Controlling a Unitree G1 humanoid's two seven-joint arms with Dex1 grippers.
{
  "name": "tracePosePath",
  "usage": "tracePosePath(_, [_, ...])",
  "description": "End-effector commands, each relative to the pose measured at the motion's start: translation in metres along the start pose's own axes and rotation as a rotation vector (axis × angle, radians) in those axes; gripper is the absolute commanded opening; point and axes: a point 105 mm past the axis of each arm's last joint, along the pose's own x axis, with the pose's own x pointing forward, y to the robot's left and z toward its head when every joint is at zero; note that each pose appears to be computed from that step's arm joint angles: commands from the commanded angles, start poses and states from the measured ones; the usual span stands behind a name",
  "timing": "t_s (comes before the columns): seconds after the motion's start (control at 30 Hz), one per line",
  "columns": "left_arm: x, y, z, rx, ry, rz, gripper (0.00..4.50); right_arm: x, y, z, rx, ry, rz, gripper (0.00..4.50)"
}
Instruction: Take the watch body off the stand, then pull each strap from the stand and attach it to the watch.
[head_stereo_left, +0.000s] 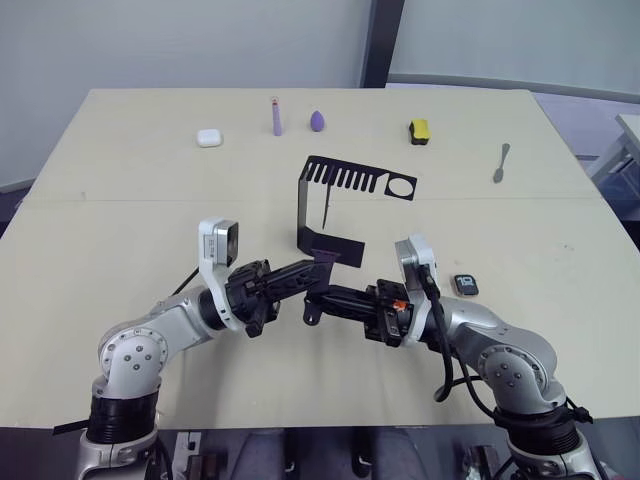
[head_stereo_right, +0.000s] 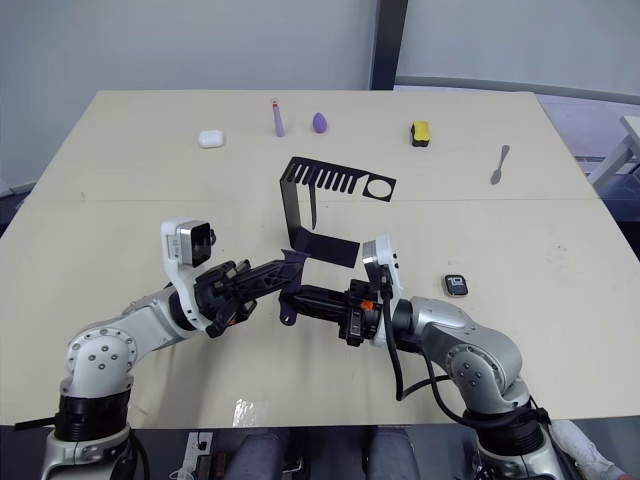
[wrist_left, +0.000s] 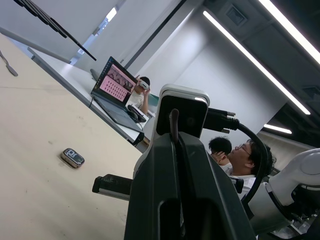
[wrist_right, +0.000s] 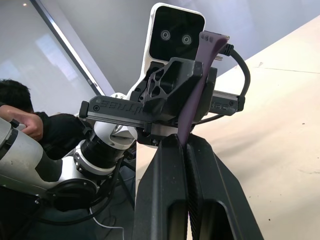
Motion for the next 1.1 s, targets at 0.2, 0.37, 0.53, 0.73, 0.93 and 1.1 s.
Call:
tracePosePath(0.2, [0.004,-0.013,0.007,0.061,-0.018,-0.052,0.08,-0.005,0.001,-0.001,-0.019,0.011,0.002,0.00])
tracePosePath(0.37, [0.004,-0.014,0.006,0.076,-0.002,-0.058,0.08,-0.008,-0.005,-0.001,-0.048,0.015,-0.044,0.00])
tracePosePath(0.53, [-0.003,-0.017,0.021,0.176,-0.005,-0.087,0.00,-0.021,-0.011,0.009,-0.107,0.018,-0.107,1.88])
tracePosePath(0.73, [-0.029,-0.004,0.030,0.357,0.073,0.006,0.00,-0.079,-0.013,0.017,-0.159,0.107,-0.282,4.45])
tracePosePath(0.93, [-0.063,0.007,0.057,0.627,0.200,0.145,0.00,-0.165,-0.025,0.022,-0.309,0.168,-0.672,4.45])
tracePosePath(1.1, [-0.091,0.014,0.064,0.712,0.239,0.269,0.00,-0.239,-0.009,0.013,-0.351,0.206,-0.949,4.45])
